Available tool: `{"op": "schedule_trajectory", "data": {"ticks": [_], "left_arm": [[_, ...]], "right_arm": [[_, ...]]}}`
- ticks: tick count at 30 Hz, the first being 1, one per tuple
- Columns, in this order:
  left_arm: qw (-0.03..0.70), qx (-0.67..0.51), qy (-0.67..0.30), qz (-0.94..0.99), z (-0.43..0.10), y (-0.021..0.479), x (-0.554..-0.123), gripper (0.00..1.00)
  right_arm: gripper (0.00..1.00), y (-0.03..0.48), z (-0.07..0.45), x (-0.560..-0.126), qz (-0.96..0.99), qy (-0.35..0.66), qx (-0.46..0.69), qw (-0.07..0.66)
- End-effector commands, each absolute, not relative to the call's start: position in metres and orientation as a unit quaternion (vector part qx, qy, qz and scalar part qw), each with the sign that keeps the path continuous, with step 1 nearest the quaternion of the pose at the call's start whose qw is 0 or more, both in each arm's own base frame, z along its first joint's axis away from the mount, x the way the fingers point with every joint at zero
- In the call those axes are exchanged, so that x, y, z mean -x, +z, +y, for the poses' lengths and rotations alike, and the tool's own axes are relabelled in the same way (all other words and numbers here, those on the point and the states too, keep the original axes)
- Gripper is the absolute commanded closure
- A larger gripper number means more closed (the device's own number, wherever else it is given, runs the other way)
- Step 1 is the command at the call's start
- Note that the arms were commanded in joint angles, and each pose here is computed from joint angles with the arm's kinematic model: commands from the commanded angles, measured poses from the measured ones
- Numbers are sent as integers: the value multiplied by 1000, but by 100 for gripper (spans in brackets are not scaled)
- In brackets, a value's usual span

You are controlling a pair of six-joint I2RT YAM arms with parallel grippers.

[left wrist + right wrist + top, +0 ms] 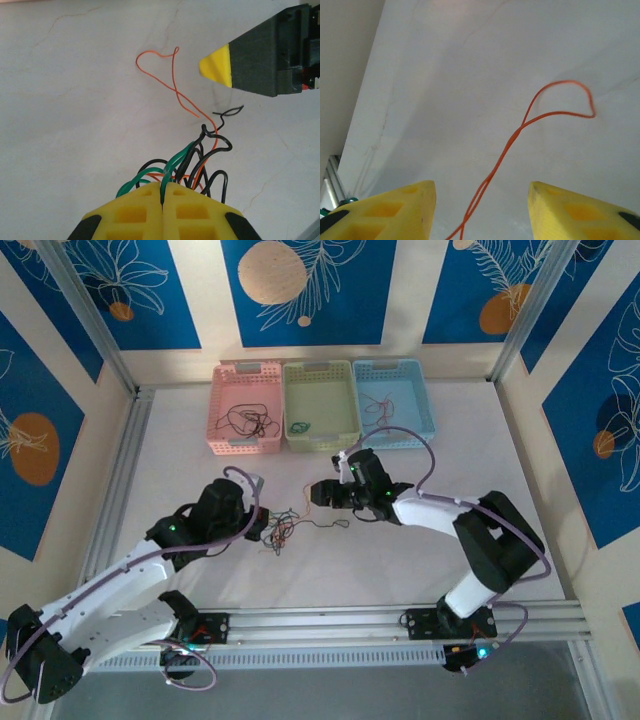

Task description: Untangle the cables

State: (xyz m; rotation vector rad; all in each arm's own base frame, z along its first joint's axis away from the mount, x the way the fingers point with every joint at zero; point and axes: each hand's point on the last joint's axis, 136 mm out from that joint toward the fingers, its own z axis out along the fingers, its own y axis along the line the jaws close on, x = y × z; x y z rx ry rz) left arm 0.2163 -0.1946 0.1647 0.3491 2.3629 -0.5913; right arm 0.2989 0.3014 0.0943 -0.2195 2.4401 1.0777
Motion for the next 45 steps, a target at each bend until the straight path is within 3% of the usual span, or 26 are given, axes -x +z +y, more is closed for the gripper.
{"op": "schedule_trajectory", "data": {"ticks": [1, 28, 31, 37, 45], "left_arm": [[327, -143, -226, 906, -198, 156, -215, 100], [317, -148, -169, 922, -182, 124, -217, 100], [316, -147, -166, 923, -181, 123, -217, 100], [319, -147, -168, 921, -180, 131, -216, 100], [363, -135, -160, 908, -159, 187, -208, 100]], "right_arm": [[48, 100, 317, -297, 877, 441, 62, 181], [54, 55, 358, -265, 898, 434, 72, 26], [61, 53, 359, -264, 899, 430, 73, 23], [100, 61, 353, -270, 897, 432, 73, 53], [100, 79, 299, -300, 876, 468, -10, 112]]}}
